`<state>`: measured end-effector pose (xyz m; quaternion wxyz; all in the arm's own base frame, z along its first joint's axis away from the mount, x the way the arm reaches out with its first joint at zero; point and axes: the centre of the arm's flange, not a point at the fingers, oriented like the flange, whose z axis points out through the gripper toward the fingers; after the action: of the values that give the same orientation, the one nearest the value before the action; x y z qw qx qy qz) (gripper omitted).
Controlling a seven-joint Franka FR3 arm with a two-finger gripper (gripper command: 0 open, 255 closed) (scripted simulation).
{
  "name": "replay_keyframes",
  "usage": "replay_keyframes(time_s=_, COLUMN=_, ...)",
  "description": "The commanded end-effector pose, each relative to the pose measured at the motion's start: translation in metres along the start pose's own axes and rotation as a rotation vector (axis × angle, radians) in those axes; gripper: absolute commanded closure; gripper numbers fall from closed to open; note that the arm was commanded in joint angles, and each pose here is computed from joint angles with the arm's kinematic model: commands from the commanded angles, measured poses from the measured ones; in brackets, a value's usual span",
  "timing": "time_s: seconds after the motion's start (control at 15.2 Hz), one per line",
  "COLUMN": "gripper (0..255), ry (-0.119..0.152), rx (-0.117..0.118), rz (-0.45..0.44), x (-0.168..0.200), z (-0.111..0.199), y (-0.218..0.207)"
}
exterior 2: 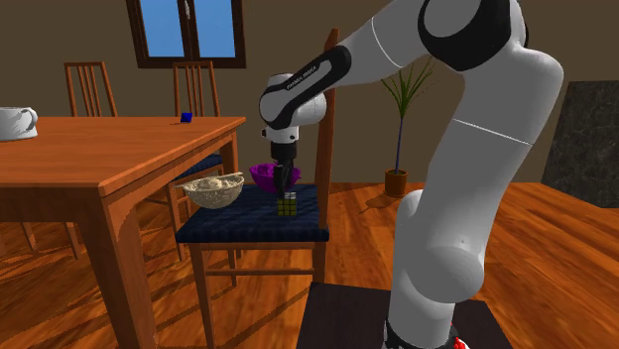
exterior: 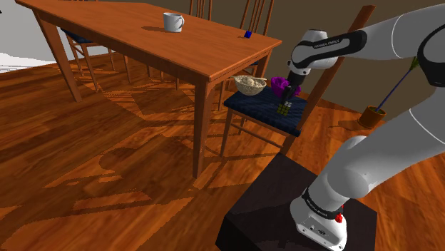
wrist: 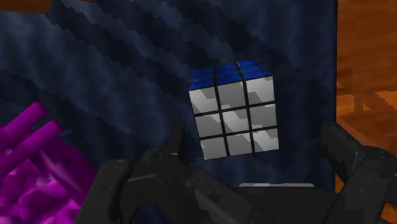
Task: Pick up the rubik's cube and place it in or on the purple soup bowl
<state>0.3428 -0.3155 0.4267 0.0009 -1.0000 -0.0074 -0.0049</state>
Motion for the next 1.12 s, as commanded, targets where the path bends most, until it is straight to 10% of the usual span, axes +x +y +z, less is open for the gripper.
replay_keyframes(time_s=0.0, gripper=0, ry=-0.012, rx=0.008, rz=0.027, x=-0.009, z=0.02, y=0.012)
replay_keyframes(time_s=0.79, gripper=0, ry=-0.012, rx=0.008, rz=0.027, x=-0.01, z=0.044, y=0.011)
replay_keyframes(time_s=0.86, gripper=255, ry=-0.012, rx=0.008, rz=0.027, x=-0.01, z=0.043, y=0.015)
replay_keyframes(time_s=1.06, gripper=255, ry=-0.012, rx=0.008, rz=0.027, x=-0.01, z=0.047, y=0.011)
